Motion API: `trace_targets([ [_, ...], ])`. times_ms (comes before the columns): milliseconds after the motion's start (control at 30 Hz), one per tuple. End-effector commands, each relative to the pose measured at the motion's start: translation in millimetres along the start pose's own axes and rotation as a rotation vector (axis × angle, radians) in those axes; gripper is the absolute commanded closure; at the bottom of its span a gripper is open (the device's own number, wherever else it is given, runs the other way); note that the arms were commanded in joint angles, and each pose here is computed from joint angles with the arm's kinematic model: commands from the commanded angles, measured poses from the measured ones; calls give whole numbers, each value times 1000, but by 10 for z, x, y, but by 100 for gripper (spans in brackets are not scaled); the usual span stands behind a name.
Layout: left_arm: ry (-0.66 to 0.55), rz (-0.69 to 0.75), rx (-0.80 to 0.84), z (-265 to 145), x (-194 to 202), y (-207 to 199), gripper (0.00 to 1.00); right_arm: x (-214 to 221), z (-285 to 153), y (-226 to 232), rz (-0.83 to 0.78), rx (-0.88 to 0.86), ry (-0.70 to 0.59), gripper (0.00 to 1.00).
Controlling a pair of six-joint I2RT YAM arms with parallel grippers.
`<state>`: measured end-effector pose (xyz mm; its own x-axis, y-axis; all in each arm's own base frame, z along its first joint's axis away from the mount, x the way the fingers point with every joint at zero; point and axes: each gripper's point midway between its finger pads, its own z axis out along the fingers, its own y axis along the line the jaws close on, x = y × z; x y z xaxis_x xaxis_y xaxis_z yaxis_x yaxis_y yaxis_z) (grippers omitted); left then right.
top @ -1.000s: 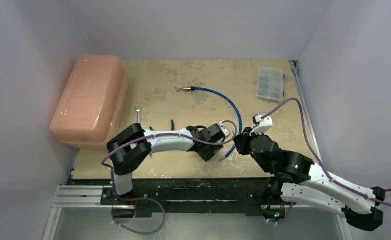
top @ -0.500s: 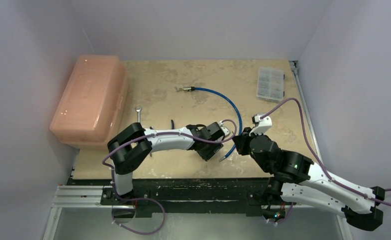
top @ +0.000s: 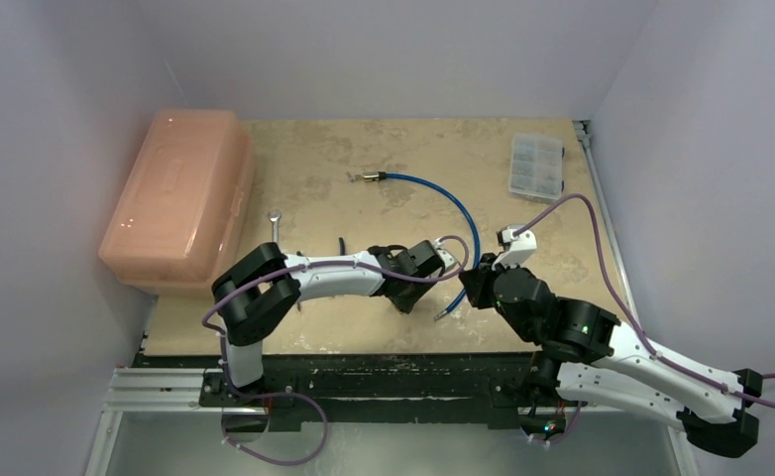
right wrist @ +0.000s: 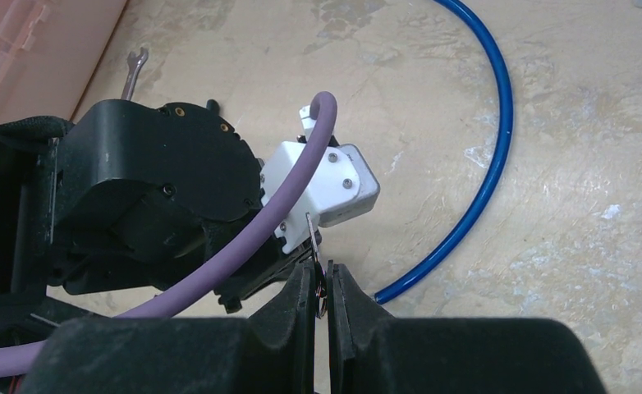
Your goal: Unlock with the key
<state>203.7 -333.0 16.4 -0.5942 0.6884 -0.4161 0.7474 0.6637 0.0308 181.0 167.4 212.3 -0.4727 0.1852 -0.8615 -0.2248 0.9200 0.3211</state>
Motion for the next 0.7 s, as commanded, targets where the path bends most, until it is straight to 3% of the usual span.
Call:
trace_targets([
  [0,54,0,-22,64,205,81,100,-121,-48,52,29,-11,-19,100],
  [667,-427,-415,14,-591,-332,143,100,-73,-60,72,60,-34,-10,100],
])
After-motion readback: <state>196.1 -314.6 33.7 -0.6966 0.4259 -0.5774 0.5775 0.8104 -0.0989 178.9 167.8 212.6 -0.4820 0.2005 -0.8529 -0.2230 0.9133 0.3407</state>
